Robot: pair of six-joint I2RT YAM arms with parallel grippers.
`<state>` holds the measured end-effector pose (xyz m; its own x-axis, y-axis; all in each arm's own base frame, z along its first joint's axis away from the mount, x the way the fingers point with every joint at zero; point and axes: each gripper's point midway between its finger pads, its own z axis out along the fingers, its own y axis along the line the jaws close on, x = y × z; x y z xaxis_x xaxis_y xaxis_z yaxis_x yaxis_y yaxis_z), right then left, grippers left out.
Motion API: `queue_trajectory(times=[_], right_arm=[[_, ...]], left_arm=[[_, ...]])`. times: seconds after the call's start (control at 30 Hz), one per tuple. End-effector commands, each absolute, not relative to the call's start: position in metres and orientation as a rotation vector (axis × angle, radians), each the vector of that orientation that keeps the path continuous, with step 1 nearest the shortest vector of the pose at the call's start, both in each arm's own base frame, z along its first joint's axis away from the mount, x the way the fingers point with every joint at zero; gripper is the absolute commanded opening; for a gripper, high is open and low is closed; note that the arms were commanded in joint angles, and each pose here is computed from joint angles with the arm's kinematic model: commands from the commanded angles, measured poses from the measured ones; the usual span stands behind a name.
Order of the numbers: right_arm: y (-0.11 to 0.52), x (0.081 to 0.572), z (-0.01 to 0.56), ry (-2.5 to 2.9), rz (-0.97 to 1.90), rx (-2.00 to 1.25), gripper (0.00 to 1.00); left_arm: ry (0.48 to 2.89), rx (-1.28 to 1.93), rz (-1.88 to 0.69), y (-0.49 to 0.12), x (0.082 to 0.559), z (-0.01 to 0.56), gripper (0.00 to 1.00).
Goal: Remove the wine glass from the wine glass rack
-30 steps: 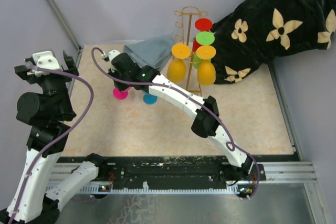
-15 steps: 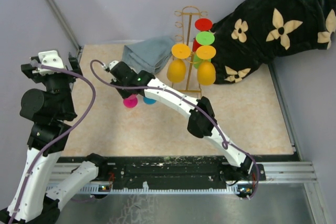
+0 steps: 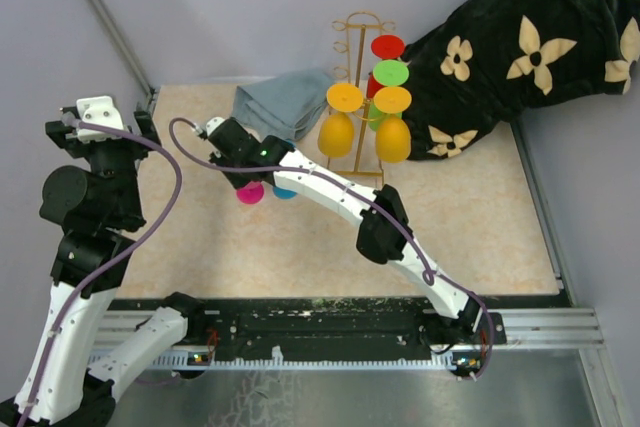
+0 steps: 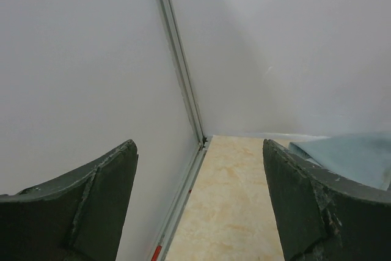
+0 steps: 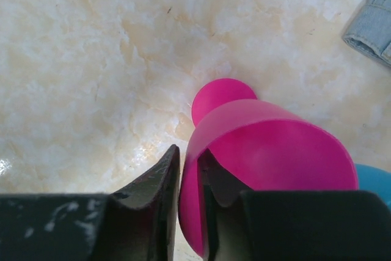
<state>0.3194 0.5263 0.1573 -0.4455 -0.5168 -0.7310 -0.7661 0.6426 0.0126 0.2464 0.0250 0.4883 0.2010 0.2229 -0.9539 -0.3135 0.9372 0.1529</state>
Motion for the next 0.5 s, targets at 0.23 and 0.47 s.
queue_trajectory(times=[0.23,0.47], right_arm=[[0.532,0.320,0.181,2.076,0.464,-0.990,0.43],[0.537,0.314,0.241,1.938,0.513,-0.950,0.59]], left_arm=[[1.316,-0.076,0.324,0.020,0.246,0.491,0.87],[1.316,-0.078,0.320,0.020,0.247,0.492,0.87]])
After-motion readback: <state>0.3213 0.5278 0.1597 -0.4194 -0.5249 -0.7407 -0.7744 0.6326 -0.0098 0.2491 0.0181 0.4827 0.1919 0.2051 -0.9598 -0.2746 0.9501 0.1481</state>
